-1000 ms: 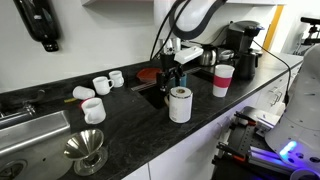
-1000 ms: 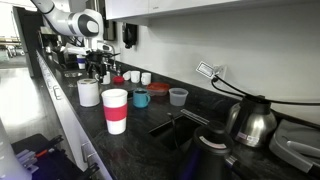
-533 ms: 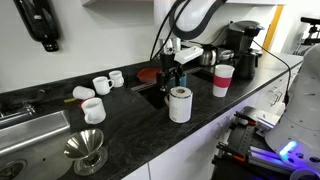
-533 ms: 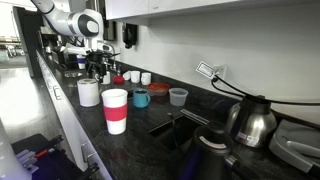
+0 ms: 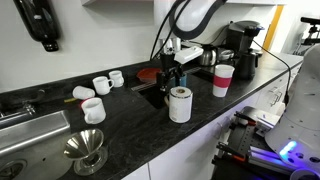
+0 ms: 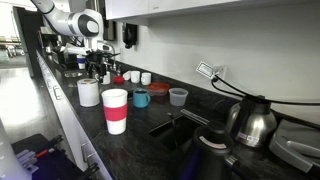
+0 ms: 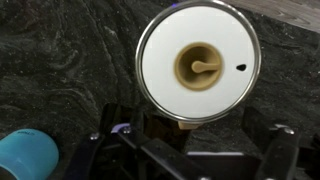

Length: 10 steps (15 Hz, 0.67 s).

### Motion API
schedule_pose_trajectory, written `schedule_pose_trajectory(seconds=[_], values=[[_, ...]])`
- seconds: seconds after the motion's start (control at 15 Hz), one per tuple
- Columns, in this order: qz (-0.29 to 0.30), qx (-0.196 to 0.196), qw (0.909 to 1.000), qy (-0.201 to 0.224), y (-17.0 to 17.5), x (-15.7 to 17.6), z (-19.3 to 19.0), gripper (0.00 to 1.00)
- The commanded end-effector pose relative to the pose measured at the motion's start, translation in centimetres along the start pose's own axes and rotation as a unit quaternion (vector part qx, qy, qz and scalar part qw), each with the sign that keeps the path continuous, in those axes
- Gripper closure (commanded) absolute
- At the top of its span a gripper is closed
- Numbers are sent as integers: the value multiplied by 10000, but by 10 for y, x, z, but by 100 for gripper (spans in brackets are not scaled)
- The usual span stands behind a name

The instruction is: Move the white object slightly to the right

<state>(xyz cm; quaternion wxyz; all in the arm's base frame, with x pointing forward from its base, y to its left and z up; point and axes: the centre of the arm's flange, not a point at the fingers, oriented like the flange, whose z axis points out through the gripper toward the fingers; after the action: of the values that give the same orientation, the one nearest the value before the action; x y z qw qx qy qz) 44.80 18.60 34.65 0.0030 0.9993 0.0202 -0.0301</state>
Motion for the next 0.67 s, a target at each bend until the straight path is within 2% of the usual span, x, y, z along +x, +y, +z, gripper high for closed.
schedule_pose_trajectory(seconds=[0.0,0.6], values=[[59,0,10000,27,-1,4,2,0],[92,-68,9999,-105,-3,7,21,0]])
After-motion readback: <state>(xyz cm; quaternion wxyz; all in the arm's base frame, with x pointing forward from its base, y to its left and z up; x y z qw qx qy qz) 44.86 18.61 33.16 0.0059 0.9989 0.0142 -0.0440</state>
